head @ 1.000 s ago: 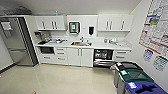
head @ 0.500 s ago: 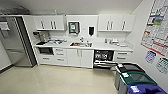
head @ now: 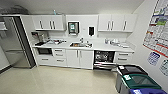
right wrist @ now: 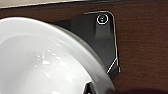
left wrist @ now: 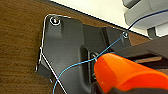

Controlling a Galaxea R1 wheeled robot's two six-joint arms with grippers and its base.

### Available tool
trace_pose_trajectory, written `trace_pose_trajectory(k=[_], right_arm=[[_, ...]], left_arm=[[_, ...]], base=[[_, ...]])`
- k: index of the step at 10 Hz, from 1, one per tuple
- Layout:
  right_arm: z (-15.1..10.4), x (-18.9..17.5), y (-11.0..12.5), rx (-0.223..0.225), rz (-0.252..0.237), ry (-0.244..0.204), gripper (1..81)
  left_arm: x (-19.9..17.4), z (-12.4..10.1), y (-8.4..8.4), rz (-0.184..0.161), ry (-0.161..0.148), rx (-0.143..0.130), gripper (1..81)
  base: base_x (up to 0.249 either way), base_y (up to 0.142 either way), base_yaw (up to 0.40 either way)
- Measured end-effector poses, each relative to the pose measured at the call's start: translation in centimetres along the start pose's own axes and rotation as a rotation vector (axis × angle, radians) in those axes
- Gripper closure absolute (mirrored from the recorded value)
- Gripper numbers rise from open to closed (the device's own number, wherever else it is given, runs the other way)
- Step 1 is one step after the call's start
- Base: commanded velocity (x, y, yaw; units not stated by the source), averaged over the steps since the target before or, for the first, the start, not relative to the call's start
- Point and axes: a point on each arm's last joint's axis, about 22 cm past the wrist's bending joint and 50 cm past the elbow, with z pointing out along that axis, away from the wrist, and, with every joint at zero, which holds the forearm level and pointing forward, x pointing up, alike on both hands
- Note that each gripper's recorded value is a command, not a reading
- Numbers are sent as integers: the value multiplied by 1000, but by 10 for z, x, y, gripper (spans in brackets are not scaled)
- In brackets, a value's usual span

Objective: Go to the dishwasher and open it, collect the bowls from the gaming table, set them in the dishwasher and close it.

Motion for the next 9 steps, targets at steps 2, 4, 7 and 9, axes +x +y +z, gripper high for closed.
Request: trace_pose_trajectory(k=[2,4,7,9], right_arm=[[0,-1,0,0,0,-1,811],[0,-2,0,0,1,-2,811],[0,-3,0,0,0,-3,811],[0,0,0,1,0,0,811]], left_arm=[[-1,0,0,-1,-2,0,811],[-2,0,0,-1,-2,0,811],[-1,0,0,0,-1,0,811],[1,0,0,0,1,0,811]], base=[[93,0,0],[88,0,0],[102,0,0],[114,0,0]])
